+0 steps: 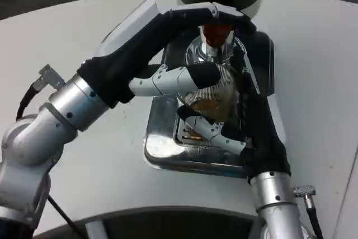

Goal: Grasp the cup under the faucet to collect the drink, then remove the cup.

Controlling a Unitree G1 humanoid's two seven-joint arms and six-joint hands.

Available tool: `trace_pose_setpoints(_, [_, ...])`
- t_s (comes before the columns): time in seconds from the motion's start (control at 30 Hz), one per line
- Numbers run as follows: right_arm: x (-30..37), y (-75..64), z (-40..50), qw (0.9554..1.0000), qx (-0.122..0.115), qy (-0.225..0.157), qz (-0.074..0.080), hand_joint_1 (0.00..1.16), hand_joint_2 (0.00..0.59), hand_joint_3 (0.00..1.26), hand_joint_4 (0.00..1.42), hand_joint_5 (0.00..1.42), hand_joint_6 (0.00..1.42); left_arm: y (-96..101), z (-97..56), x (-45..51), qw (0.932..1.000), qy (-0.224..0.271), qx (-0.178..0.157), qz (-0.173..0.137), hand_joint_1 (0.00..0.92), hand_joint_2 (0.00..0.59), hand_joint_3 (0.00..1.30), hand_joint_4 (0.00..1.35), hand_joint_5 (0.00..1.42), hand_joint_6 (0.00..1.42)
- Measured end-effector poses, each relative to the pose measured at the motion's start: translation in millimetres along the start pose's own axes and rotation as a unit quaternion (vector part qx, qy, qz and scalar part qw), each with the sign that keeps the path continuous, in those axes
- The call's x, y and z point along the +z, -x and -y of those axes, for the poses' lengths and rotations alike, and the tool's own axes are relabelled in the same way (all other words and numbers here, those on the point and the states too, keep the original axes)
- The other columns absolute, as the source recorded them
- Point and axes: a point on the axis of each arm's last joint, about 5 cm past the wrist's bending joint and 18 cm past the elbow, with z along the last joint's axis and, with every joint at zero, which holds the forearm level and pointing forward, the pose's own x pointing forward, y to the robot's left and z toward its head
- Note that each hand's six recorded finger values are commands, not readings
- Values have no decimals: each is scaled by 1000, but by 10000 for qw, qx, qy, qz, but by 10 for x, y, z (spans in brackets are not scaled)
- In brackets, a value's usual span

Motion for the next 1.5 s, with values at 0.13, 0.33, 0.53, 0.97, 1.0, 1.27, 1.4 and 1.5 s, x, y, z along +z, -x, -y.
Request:
trace_pose_setpoints(0.13, [-10,-7,-11,10000,8,8,-14,907,139,42,58,91,176,1,-1,0,10000,-3,-1,-1,0,46,456,296,322,207])
trace_pose_setpoints(0.33, [-6,-7,-26,10000,41,1,5,907,139,51,73,97,180,2,-1,-1,10000,-5,-1,3,0,46,460,298,323,207])
trace_pose_setpoints(0.53, [-26,-6,-48,10000,69,-11,-43,907,139,56,74,105,181,2,-1,-5,10000,-5,1,2,0,46,464,299,330,207])
trace_pose_setpoints(0.97, [-70,-58,-91,10000,41,-12,-81,909,144,97,150,179,210,-13,-14,-15,10000,-14,50,-3,0,46,465,303,333,207])
trace_pose_setpoints(1.0, [-71,-60,-91,10000,35,-11,-81,915,149,102,155,186,222,-13,-14,-16,10000,-13,51,-5,0,46,465,303,333,207])
trace_pose_setpoints(1.27, [-83,-60,-93,9999,-99,54,-53,925,152,200,317,336,315,-12,-14,-19,10000,-17,52,2,0,46,465,303,333,207])
trace_pose_setpoints(1.4, [-84,-59,-93,9998,-157,104,-41,938,150,312,414,427,386,-13,-14,-20,10000,-15,54,0,0,46,465,303,334,207])
trace_pose_setpoints(1.5, [-85,-59,-88,9996,-219,164,-24,958,147,407,485,506,440,-12,-12,-26,10000,46,72,-42,0,46,456,294,333,207])
